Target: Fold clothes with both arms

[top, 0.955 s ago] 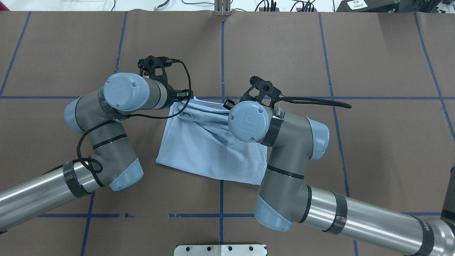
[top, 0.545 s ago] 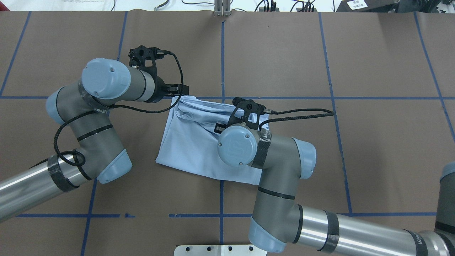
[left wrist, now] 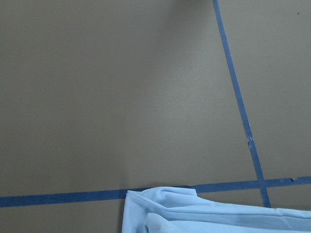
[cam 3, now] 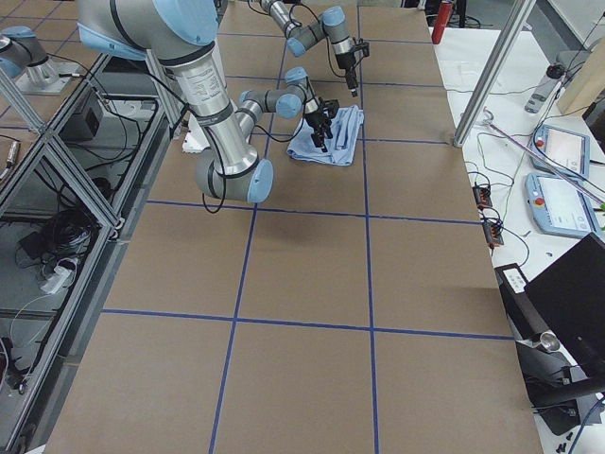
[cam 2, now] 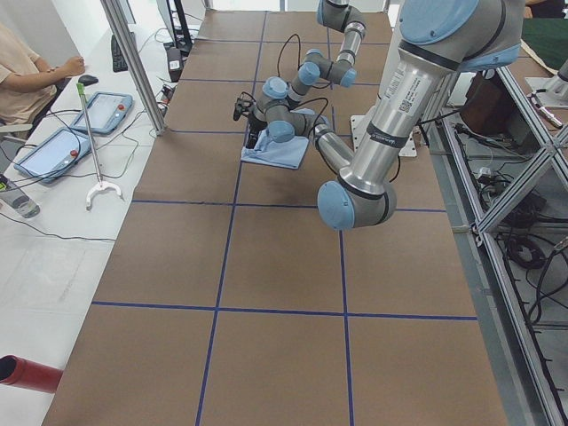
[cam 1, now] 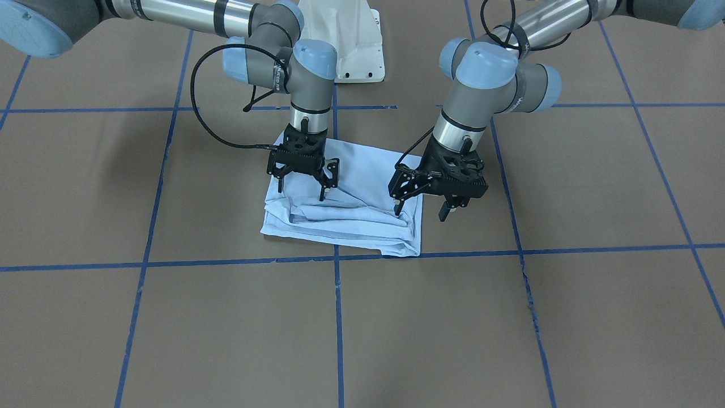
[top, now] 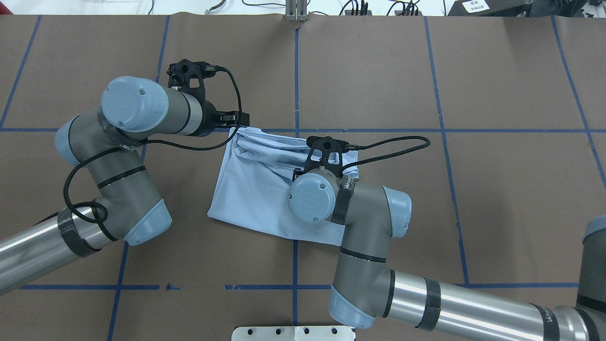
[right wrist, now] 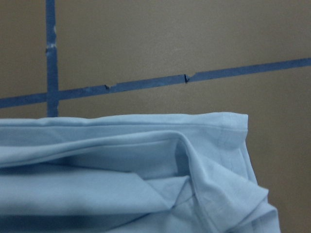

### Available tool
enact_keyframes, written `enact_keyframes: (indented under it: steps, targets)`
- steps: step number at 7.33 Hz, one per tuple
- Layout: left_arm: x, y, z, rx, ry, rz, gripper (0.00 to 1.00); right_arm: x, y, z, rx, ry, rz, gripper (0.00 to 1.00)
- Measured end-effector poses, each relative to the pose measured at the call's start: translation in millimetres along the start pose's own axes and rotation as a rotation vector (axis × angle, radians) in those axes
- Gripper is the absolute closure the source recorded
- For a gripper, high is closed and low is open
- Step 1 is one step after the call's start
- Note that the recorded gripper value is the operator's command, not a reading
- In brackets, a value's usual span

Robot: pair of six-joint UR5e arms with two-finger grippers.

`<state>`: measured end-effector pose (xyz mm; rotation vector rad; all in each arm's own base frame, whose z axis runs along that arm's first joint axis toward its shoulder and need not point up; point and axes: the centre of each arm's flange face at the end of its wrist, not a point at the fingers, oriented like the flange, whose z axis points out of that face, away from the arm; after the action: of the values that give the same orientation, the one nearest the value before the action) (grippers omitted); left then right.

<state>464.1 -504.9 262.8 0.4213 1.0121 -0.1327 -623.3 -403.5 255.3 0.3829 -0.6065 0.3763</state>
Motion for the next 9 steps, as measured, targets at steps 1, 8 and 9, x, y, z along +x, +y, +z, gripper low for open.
enact_keyframes:
  steps: [1,8,9]
  targets:
    - [0,0,0,0.000,0.000,-0.001,0.00,5,-15,10,0.014,0.022,-0.007,0.00]
    - [-3,4,2,-0.005,-0.004,-0.002,0.00,65,-174,53,-0.007,0.009,0.014,0.00]
    - [-3,4,2,-0.006,-0.004,-0.002,0.00,58,-159,40,-0.020,-0.006,0.000,0.00]
